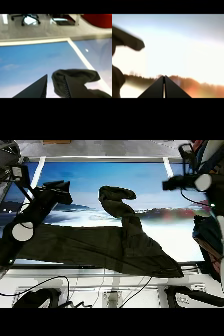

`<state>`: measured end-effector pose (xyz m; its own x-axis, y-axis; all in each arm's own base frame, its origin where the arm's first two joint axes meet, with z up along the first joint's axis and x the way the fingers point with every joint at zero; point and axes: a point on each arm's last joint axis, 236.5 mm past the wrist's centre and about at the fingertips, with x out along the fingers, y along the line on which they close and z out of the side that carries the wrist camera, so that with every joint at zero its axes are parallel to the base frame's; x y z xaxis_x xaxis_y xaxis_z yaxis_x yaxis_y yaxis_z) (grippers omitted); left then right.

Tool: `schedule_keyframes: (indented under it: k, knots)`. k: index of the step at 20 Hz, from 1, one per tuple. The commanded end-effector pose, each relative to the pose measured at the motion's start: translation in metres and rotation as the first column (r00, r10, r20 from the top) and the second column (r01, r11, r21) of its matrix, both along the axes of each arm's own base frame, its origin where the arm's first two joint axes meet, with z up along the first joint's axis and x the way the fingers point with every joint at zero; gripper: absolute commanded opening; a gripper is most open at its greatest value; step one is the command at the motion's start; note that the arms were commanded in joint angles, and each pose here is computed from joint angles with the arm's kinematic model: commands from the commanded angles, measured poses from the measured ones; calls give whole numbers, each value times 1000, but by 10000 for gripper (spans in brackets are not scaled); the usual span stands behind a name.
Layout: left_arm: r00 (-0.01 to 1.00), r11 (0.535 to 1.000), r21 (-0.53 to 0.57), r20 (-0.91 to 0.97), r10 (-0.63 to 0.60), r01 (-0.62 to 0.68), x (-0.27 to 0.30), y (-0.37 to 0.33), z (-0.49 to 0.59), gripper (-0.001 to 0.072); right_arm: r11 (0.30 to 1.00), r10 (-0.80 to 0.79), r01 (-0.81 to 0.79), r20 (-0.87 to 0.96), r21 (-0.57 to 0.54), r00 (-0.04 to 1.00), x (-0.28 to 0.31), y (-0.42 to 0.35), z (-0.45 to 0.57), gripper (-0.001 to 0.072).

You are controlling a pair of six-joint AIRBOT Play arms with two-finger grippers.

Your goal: Fold the clothes and pants, and hang the long-sleeved shirts on hangers.

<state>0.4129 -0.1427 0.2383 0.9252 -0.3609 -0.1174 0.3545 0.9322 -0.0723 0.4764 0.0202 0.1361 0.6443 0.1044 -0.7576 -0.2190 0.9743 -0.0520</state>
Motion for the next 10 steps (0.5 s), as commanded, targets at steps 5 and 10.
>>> schedule_keyframes:
  k: [5, 10]
  knots:
    - [995, 999, 22, -85, -48, 50, -8, -9, -20, 225, 912, 290, -86, -480, 402, 828, -208, 94, -98, 29]
    - [978, 995, 56, -197, -72, 85, -16, -7, -47, 224, 881, 264, 8, -507, 472, 820, -265, 126, -149, 39]
